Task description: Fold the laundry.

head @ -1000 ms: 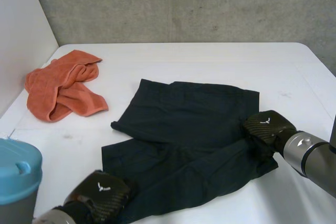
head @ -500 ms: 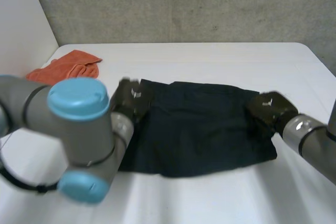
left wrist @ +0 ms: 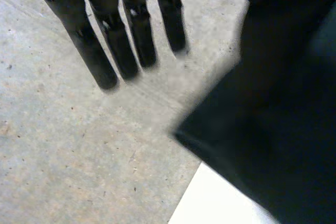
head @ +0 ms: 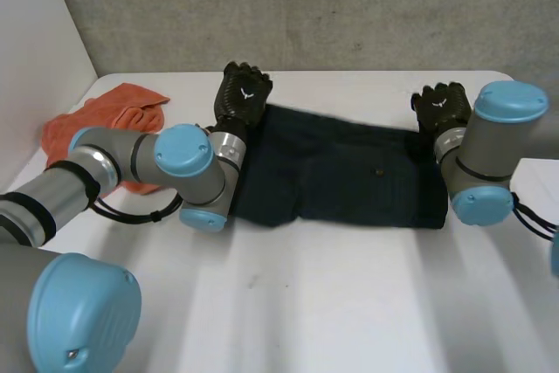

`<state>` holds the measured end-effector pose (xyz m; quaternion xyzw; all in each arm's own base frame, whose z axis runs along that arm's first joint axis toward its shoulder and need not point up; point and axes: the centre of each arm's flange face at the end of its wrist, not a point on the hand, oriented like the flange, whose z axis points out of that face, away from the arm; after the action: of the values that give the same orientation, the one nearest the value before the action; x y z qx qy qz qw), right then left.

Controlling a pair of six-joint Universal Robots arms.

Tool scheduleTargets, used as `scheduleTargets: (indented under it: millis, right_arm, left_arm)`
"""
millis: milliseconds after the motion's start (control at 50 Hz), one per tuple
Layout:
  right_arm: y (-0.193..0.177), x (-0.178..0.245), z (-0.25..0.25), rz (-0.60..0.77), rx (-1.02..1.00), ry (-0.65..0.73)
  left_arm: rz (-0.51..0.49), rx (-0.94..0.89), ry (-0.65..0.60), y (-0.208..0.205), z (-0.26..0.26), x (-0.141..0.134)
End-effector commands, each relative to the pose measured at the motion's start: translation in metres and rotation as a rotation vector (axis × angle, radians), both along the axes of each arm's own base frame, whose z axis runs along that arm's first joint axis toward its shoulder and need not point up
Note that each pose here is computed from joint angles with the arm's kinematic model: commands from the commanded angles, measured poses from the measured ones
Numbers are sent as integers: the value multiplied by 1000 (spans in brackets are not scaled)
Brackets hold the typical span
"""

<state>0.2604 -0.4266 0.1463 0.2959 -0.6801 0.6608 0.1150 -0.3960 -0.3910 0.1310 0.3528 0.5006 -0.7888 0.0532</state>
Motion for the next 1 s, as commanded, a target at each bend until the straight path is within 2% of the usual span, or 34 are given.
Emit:
scheduleTargets:
  millis: [20,120,160,240,260,340,420,600,840,1000]
  right_arm:
    - [-2,-4,35,-54,-49,-37]
    - [35,-14,110,-33,-124,-119]
    - [52,-15,118,-2,-103,-117]
    - [85,-20,98,71,84,-86]
    - [96,-26,83,79,184,-83]
    - [116,-40,54,61,368,-144]
    - [126,-41,31,83,409,-195]
    - [115,-39,1,113,353,-212]
    - [91,-36,-23,103,300,-211]
    - [78,-52,-15,56,273,-183]
  left_arm:
    - [-37,-32,128,13,24,3]
    - [-45,-67,185,31,58,13]
    - [-45,-56,182,44,72,19]
    - [-33,-2,155,69,82,38]
    - [-28,9,150,75,85,42]
    - [-34,105,152,105,84,59]
    - [-51,210,196,127,75,72]
    - [-67,335,230,147,57,80]
    - [-51,345,227,143,55,83]
    - [-51,349,227,144,54,83]
